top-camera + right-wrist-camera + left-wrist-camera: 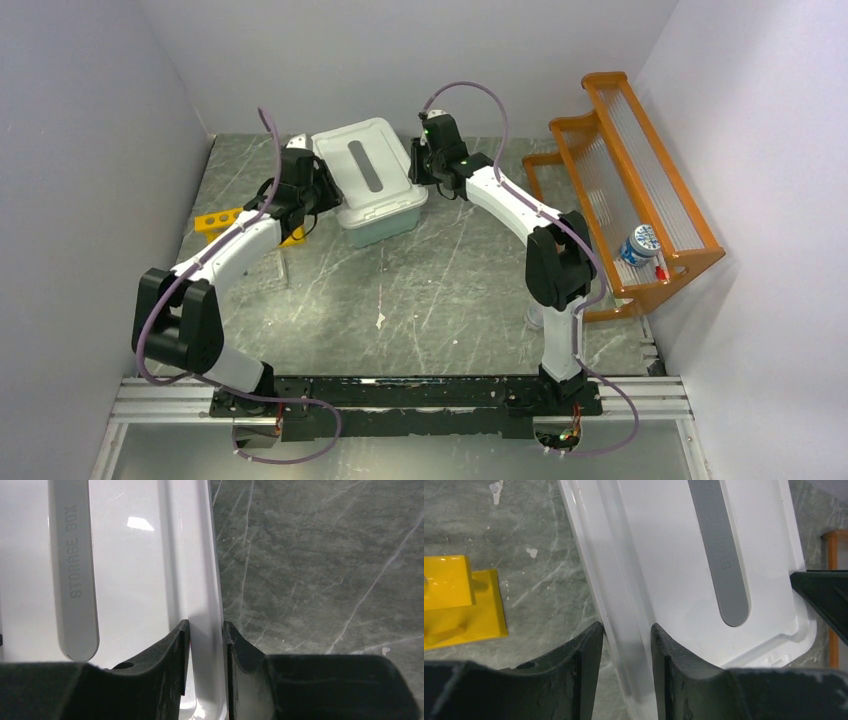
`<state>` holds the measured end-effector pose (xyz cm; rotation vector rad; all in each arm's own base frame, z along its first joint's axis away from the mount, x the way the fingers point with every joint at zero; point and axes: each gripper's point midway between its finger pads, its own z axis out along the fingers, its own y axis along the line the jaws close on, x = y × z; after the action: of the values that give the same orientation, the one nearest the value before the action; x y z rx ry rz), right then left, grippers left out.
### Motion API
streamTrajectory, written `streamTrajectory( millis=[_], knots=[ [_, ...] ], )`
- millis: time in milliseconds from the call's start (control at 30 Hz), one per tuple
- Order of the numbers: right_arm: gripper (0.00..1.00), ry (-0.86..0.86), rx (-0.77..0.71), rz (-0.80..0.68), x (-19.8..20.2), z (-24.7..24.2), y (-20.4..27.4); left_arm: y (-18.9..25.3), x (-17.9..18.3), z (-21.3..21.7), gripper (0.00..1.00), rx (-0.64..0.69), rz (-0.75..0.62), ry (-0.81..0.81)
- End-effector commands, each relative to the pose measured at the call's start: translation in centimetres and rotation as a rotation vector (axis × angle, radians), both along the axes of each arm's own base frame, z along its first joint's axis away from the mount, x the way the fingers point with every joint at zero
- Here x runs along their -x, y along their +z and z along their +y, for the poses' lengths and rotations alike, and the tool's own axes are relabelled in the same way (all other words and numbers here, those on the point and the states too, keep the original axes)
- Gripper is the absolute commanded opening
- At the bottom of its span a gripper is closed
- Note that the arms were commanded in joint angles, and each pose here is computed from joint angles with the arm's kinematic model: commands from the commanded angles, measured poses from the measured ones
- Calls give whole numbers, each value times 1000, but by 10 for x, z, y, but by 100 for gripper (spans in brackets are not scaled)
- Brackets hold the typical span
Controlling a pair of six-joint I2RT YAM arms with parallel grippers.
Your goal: Organize the chemistry lab equipment
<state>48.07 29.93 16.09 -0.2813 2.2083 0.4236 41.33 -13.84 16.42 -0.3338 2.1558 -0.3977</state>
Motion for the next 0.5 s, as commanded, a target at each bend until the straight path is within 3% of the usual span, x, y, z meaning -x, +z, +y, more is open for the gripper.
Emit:
streamTrajectory(
  millis=[0, 333, 467],
  knots=[
    [29, -64, 9, 59, -1, -2, -25, 10, -13, -3, 46, -13, -25, -14],
    [28, -125, 69, 158, 6, -13, -60, -15, -8, 4, 45, -45, 56, 15],
    [31, -67, 17, 108, 1, 0, -36, 2, -10, -2, 44, -2, 45, -15]
  ],
)
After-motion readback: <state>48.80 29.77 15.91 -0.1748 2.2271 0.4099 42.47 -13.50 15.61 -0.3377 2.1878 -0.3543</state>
